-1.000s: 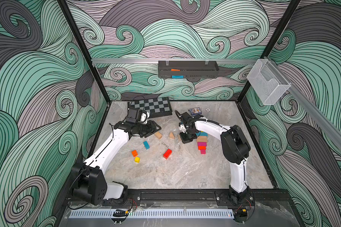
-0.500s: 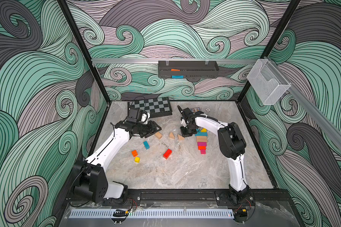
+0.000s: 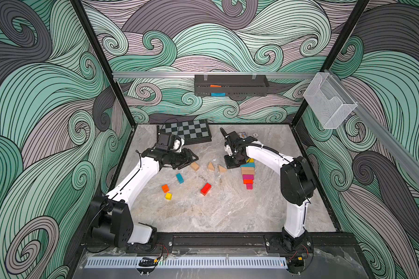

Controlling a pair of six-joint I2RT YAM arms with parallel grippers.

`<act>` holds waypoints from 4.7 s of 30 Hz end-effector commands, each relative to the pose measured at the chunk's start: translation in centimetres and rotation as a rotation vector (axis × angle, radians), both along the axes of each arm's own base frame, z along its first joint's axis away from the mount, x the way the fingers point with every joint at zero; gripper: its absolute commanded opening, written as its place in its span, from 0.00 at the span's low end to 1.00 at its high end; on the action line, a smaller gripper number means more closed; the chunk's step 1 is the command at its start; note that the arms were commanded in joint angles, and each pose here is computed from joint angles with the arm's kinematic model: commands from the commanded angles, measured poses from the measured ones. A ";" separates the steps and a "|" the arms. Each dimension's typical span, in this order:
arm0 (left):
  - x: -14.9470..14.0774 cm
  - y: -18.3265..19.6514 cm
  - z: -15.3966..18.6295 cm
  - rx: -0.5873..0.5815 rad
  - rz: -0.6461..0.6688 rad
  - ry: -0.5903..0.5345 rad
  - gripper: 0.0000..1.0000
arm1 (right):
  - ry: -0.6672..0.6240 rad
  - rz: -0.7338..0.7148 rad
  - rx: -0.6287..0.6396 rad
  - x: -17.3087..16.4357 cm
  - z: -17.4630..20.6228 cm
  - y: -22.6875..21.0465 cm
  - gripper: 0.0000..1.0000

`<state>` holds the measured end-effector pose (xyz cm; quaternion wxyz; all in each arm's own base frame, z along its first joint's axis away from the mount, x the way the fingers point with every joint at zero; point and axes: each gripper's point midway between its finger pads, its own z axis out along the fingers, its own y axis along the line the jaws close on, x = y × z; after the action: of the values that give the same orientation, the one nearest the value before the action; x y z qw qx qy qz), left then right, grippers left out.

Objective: Assemble a carrot with building blocks
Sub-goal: Assemble the building block at the center of the board, then pick up the building block from the center of the board.

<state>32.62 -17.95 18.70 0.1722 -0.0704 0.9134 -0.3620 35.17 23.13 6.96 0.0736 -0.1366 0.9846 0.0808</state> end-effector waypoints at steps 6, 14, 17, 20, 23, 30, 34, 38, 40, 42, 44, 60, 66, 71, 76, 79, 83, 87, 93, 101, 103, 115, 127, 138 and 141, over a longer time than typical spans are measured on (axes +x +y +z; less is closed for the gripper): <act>0.7 0.0 1.5 -0.015 -0.023 -0.048 0.55 | 0.133 0.007 0.041 -2.2 -2.7 2.1 0.00; 0.5 0.4 1.5 -0.013 -0.015 -0.050 0.55 | 0.081 -0.028 -0.025 0.2 -4.3 1.8 0.00; 0.4 0.5 1.7 -0.017 -0.019 -0.051 0.55 | 0.051 -0.042 -0.053 1.2 -4.6 1.5 0.00; 0.1 0.7 1.8 -0.011 -0.020 -0.054 0.55 | 0.024 -0.055 -0.065 2.0 -4.5 1.2 0.00; -0.1 1.0 1.6 -0.011 -0.010 -0.050 0.55 | 0.010 -0.063 -0.075 2.7 -4.5 1.0 0.00; -0.4 1.3 1.5 -0.009 -0.004 -0.047 0.55 | -0.012 -0.064 -0.074 4.0 -4.7 1.3 0.00; -0.5 1.5 1.3 -0.010 -0.003 -0.039 0.55 | -0.026 -0.057 -0.076 4.7 -4.8 1.5 0.00; -0.4 1.5 1.1 -0.014 -0.003 -0.035 0.55 | -0.050 -0.061 -0.087 5.4 -4.5 1.3 0.00; -0.3 1.5 1.1 -0.016 -0.003 -0.032 0.55 | -0.060 -0.065 -0.087 5.8 -4.2 1.2 0.00; -0.3 1.4 1.0 -0.020 -0.004 -0.032 0.55 | -0.067 -0.064 -0.088 6.0 -4.0 1.0 0.00; -0.2 1.4 1.0 -0.022 -0.004 -0.031 0.55 | -0.080 -0.063 -0.088 6.1 -3.5 0.9 0.00; -0.9 5.1 3.1 -0.010 0.110 -0.074 0.58 | -0.126 0.357 0.141 2.3 1.7 12.0 0.60; -2.3 6.2 3.2 -0.008 0.146 -0.080 0.59 | -0.167 0.473 0.148 3.2 0.0 16.2 0.68; -3.6 6.7 2.8 0.006 0.151 -0.052 0.59 | -0.189 0.523 0.120 3.8 -1.7 17.7 0.73; -4.3 7.0 2.3 0.011 0.165 -0.039 0.59 | -0.211 0.555 0.066 4.0 -3.2 18.0 0.73; -4.5 7.2 2.1 0.014 0.170 -0.033 0.59 | -0.217 0.563 0.061 4.2 -3.7 18.3 0.70; -4.5 7.2 2.1 0.017 0.170 -0.033 0.59 | -0.221 0.581 0.069 4.1 -3.8 18.9 0.65; -4.4 7.3 1.9 0.018 0.174 -0.031 0.59 | -0.222 0.591 0.078 4.0 -3.9 19.4 0.51; -4.2 7.5 2.2 0.016 0.181 -0.042 0.59 | -0.212 0.590 0.072 3.0 -2.8 18.8 0.94; -3.6 8.0 4.0 0.007 0.201 -0.092 0.60 | -0.278 0.564 0.131 0.7 5.6 16.8 0.99; -3.5 8.4 4.3 0.002 0.215 -0.100 0.60 | -0.230 0.547 0.128 -1.0 6.2 15.4 0.99; -2.3 9.3 5.4 -0.058 0.261 -0.127 0.62 | -0.023 0.590 0.028 -11.8 1.9 10.0 0.99; -2.5 9.1 4.5 -0.069 0.255 -0.104 0.62 | -0.067 0.588 -0.024 -11.2 -2.4 11.6 0.99; -2.7 9.0 4.1 -0.056 0.239 -0.092 0.62 | -0.082 0.557 -0.039 -9.7 -4.3 12.8 0.91; -2.8 9.1 4.0 -0.051 0.238 -0.092 0.62 | -0.085 0.540 -0.033 -9.7 -4.3 12.8 0.78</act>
<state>29.79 -8.79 22.36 0.2526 -0.1778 0.8794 -0.3622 25.04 35.14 2.26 0.0746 -0.4062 0.9081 0.0690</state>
